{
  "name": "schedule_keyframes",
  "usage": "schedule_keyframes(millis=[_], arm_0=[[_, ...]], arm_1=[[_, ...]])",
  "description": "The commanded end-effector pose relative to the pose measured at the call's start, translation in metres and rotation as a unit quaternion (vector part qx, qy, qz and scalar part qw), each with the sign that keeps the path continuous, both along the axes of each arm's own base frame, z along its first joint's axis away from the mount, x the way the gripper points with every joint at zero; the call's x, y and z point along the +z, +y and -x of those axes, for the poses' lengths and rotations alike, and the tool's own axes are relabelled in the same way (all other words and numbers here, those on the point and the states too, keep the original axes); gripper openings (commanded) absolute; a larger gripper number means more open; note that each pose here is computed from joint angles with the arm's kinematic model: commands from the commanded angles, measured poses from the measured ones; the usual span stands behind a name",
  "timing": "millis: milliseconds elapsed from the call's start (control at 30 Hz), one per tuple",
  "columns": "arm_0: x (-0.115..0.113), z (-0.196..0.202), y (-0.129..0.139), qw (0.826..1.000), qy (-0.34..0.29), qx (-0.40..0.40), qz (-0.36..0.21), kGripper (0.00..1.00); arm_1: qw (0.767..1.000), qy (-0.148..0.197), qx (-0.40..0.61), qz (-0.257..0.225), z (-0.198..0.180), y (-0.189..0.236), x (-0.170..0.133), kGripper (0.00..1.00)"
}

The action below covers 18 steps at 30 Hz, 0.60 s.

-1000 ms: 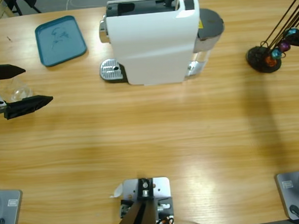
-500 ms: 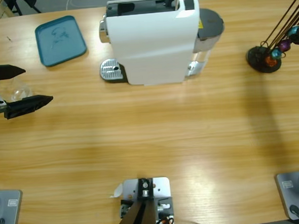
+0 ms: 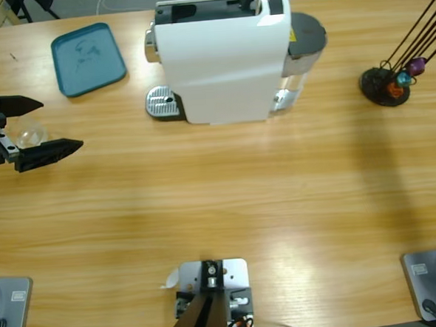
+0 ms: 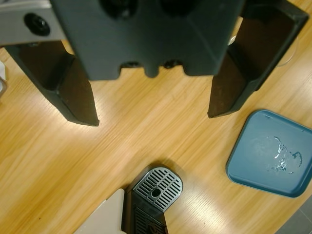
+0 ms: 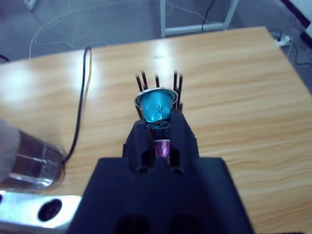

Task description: Pour coffee

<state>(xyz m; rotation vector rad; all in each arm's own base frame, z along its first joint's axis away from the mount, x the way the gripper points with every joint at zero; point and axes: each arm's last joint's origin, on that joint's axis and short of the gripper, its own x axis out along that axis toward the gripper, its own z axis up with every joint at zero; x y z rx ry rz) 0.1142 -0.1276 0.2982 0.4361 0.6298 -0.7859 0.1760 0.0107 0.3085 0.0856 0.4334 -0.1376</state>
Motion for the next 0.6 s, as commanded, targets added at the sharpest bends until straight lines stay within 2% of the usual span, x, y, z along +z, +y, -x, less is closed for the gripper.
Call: schedule_keyframes(millis=[33, 100, 167, 233, 300, 467, 600], arm_0=[[-0.011, -0.002, -0.005, 1.0, 0.016, 0.0, -0.011, 0.968], [-0.01, -0.001, -0.005, 1.0, 0.015, 0.0, -0.01, 0.968], [-0.009, -0.001, -0.005, 1.0, 0.013, -0.001, -0.008, 0.968], [-0.007, -0.001, -0.004, 1.0, 0.01, -0.001, -0.005, 0.968], [-0.004, 0.001, -0.003, 1.0, 0.005, -0.002, -0.001, 0.968], [0.0, 0.007, 0.004, 1.0, -0.005, -0.005, 0.008, 0.968], [0.002, 0.012, 0.008, 1.0, -0.008, -0.007, 0.012, 0.968]], arm_1=[[0.999, -0.035, 0.009, 0.0, 0.038, 0.002, 0.041, 0.0], [0.996, -0.033, 0.079, 0.007, 0.048, 0.011, 0.046, 0.0], [0.984, -0.024, 0.172, 0.05, 0.055, 0.022, 0.048, 0.0], [0.963, -0.024, 0.25, 0.098, 0.059, 0.035, 0.047, 0.0], [0.939, -0.025, 0.321, 0.121, 0.058, 0.052, 0.049, 0.0], [0.87, -0.028, 0.466, 0.159, 0.04, 0.106, 0.062, 0.0], [0.839, -0.03, 0.515, 0.172, 0.027, 0.141, 0.077, 0.0]])
